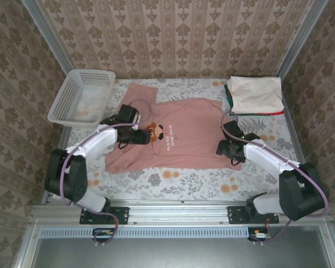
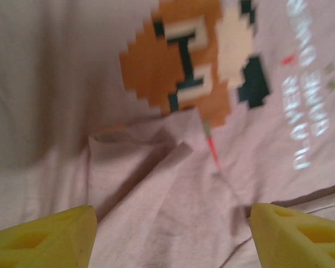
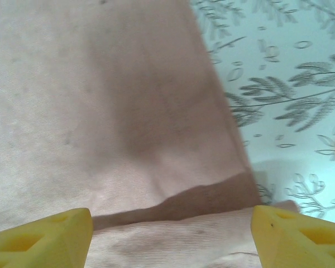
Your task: Fold and stack the t-shirts
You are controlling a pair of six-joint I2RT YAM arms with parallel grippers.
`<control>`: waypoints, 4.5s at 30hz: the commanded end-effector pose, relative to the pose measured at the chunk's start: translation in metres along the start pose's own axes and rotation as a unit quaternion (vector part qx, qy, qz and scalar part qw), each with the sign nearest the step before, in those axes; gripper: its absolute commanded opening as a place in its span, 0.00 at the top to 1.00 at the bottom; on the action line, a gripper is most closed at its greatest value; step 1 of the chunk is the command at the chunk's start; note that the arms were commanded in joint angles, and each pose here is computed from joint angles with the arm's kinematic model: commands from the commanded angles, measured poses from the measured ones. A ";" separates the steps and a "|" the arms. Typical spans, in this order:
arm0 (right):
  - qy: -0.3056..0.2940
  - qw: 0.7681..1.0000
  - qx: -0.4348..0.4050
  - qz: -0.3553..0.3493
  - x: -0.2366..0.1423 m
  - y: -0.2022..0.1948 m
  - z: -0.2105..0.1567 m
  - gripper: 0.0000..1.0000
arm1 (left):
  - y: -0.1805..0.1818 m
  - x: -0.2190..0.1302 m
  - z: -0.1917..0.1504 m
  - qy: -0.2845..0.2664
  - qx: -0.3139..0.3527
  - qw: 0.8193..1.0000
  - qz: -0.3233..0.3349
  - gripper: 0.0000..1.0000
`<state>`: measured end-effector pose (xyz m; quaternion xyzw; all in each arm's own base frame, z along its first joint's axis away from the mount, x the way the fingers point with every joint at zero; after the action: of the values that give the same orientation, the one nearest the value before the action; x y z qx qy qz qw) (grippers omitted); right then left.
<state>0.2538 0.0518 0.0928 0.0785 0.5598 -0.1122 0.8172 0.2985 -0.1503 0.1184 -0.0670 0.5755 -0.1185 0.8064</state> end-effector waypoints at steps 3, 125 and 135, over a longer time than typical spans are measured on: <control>0.022 1.000 0.008 -0.018 0.003 -0.013 -0.009 0.23 | 0.006 0.024 0.003 0.018 0.027 0.999 0.016 0.35; -0.018 0.974 -0.189 0.121 -0.039 0.162 0.019 0.56 | 0.035 0.118 0.130 0.001 -0.116 0.993 -0.006 0.42; 0.009 0.995 -0.092 0.030 0.056 0.124 0.134 0.58 | 0.042 0.160 0.173 0.030 -0.123 0.992 -0.008 0.43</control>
<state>0.4180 0.1454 0.1159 0.0417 0.5400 -0.0159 0.8405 0.5324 -0.1701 0.0677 -0.1804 0.5379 -0.0795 0.8196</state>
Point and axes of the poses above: each hand's point on the last joint's axis, 136 mm out from that joint toward the fingers, its own x axis out along the fingers, its own y axis along the line the jaws close on, z = x × y, the point moved 4 cm from there along -x, back along the fingers, and after that the axes turned 7 degrees about -x, right-handed, at the moved point
